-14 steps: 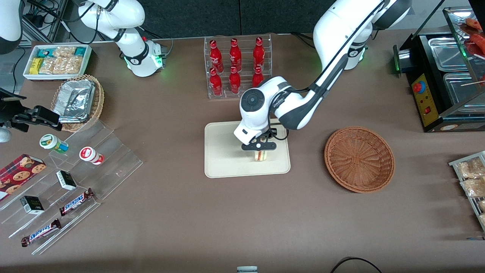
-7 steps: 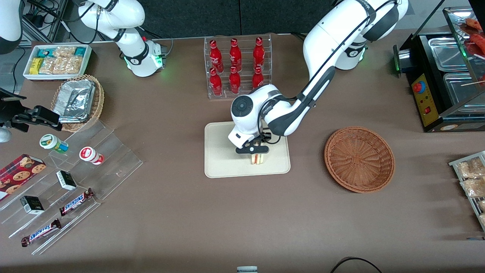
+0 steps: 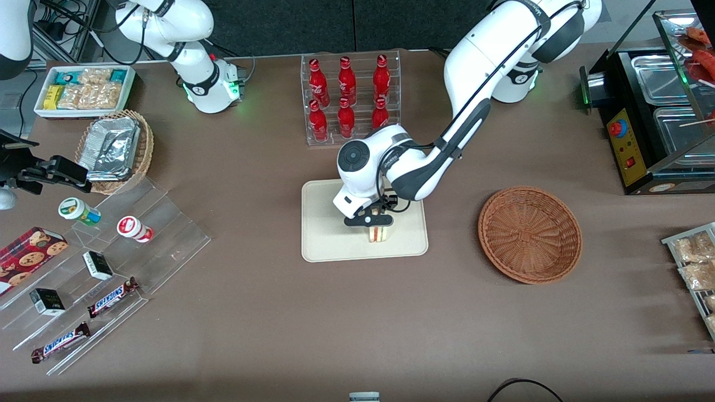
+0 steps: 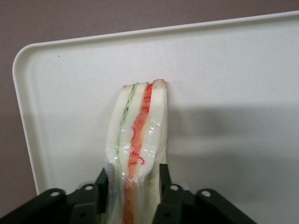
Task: Place sandwich from basket to tray
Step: 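Lower the sandwich onto the tray center with the left gripper, then open the left gripper and raise it off the sandwich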
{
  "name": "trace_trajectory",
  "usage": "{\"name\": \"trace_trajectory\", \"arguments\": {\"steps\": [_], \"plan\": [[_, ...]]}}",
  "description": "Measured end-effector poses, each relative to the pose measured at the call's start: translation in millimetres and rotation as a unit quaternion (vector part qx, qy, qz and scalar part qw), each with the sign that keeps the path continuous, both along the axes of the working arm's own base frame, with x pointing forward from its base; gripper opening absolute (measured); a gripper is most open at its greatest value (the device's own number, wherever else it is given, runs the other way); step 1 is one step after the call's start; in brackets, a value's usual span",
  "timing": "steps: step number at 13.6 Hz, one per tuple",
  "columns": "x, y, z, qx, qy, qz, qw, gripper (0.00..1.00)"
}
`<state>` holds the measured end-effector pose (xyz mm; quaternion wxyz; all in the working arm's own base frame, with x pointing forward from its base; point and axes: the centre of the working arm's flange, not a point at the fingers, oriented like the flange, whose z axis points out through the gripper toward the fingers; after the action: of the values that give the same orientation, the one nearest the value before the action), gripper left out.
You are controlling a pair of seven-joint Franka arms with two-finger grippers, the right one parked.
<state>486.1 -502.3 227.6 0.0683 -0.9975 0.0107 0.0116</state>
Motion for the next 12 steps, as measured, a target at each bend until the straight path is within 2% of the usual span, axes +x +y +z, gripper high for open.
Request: {"name": "trace_trajectory", "arguments": {"steps": [4, 5, 10, 12], "plan": [[0, 1, -2, 0.001, 0.001, 0.0, 1.0, 0.92], [1, 0, -1, 0.0, 0.0, 0.001, 1.0, 0.99], [11, 0, 9, -0.006, -0.009, 0.007, 0.9999, 1.0], [16, 1, 18, 0.001, -0.009, 0.011, 0.9999, 1.0]]}}
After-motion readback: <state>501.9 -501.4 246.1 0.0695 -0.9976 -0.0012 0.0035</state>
